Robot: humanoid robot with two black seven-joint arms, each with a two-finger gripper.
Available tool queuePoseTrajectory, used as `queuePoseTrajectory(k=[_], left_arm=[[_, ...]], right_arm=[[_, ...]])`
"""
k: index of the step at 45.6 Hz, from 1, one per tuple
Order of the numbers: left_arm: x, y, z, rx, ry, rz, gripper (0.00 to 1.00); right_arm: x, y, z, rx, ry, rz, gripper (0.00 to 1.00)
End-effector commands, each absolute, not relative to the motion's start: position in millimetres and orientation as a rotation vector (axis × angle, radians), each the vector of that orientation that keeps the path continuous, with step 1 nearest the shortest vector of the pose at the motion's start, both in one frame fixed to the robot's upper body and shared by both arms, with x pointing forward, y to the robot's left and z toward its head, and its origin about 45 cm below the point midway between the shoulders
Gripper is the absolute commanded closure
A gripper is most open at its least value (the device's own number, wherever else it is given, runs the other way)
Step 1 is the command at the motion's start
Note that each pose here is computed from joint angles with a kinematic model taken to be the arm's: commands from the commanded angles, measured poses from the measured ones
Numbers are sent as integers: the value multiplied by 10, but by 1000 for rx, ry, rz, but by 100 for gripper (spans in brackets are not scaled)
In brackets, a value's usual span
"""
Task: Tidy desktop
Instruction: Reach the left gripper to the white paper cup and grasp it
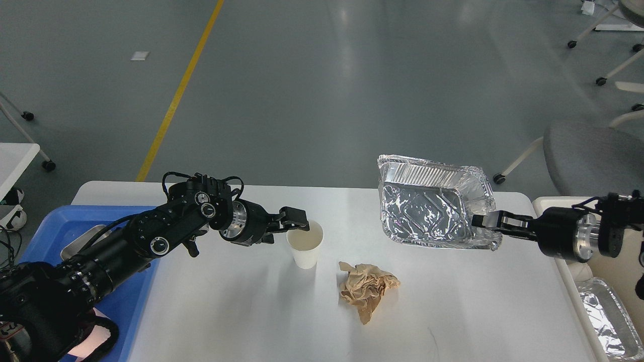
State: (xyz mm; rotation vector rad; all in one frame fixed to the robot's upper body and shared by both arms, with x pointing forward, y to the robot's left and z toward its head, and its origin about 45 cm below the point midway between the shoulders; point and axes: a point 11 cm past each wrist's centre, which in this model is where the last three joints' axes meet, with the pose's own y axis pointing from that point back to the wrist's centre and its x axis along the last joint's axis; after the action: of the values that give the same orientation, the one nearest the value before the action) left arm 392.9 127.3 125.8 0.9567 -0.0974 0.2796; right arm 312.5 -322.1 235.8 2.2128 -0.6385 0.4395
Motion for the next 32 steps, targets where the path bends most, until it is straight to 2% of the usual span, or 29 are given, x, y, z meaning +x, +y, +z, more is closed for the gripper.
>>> queuePoseTrajectory(k=[1,20,23,27,31,32], left_arm=[[3892,1281,1190,978,-97,269,0],[3800,1202,938,1046,-156,288,3],[3788,1194,920,1056,-164,281,11],[3764,1195,890,1080,-181,263,34],[3751,1155,888,1086,-192,248,43],[3750,1149,887,1087,-193,249,48]], right_arm=[[3123,-3199,2342,2219,-636,436,100],[3110,-3197,2321,2221,-634,429,100],[3103,-3200,2311,2221,-633,425,100],[3087,-3207,2290,2221,-632,417,100],[3073,-3212,2271,2220,-631,409,100],[3070,-3212,2266,2220,-630,408,100]])
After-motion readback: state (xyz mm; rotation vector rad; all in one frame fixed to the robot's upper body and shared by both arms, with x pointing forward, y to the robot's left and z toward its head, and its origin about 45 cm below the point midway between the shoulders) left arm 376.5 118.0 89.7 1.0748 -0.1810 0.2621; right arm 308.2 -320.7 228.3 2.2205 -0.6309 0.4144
